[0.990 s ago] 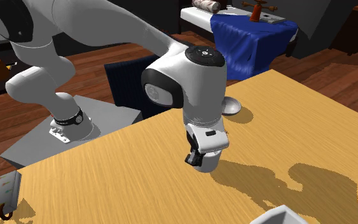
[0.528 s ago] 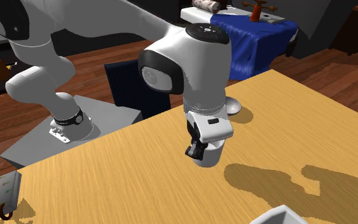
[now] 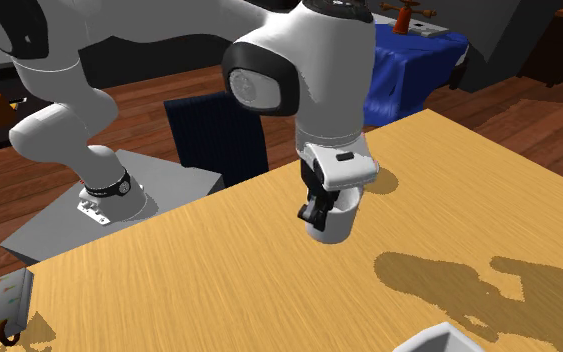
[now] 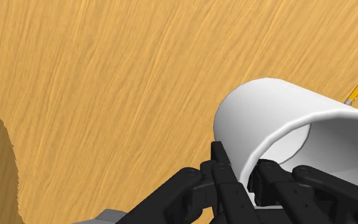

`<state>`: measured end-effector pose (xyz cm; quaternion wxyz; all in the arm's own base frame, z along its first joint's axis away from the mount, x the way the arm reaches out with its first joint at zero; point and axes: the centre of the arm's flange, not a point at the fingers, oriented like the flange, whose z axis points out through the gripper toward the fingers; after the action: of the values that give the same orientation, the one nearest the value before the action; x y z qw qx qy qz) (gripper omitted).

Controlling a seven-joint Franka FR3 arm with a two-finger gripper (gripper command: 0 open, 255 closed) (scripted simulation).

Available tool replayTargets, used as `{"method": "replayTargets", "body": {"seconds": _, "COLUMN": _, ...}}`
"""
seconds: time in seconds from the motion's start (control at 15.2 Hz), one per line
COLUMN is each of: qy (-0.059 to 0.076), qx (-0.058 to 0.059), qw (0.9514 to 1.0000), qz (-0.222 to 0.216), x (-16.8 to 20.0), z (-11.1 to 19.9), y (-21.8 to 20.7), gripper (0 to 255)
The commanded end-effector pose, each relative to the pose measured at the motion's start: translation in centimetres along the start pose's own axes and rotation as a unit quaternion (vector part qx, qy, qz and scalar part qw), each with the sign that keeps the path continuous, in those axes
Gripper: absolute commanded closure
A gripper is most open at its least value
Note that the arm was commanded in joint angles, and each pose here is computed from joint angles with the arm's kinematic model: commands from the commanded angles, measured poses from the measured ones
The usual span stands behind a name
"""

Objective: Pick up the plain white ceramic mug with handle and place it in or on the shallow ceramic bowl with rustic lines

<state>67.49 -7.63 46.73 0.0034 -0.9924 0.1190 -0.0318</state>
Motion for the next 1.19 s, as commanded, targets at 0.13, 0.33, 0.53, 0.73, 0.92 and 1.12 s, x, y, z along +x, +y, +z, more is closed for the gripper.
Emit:
{"method": "replayTargets", "body": {"seconds": 0.13, "qy": 0.0, "qx": 0.0, "qw": 1.0, "qz": 0.0, "x": -0.2, "z": -0.4, "y": -5.2, "gripper": 255}}
{"method": "replayTargets", "body": {"seconds": 0.33, "qy": 0.0, "qx": 0.0, "qw": 1.0, "qz": 0.0, "x": -0.5, "z": -0.6, "y": -9.2, "gripper": 255}}
{"method": "replayTargets", "body": {"seconds": 0.53, "qy": 0.0, "qx": 0.0, "qw": 1.0, "qz": 0.0, "x": -0.8, "z": -0.8, "y": -13.1, "gripper": 255}}
{"method": "replayTargets", "body": {"seconds": 0.73, "qy": 0.0, "qx": 0.0, "qw": 1.0, "qz": 0.0, "x": -1.1, "z": -1.0, "y": -17.1, "gripper": 255}}
{"method": "replayTargets", "body": {"seconds": 0.92, "qy": 0.0, "qx": 0.0, "qw": 1.0, "qz": 0.0, "x": -1.4, "z": -1.2, "y": -21.0, "gripper": 255}}
{"method": "replayTargets", "body": {"seconds": 1.12, "qy": 0.0, "qx": 0.0, "qw": 1.0, "qz": 0.0, "x": -1.7, "z": -1.4, "y": -24.9, "gripper": 255}}
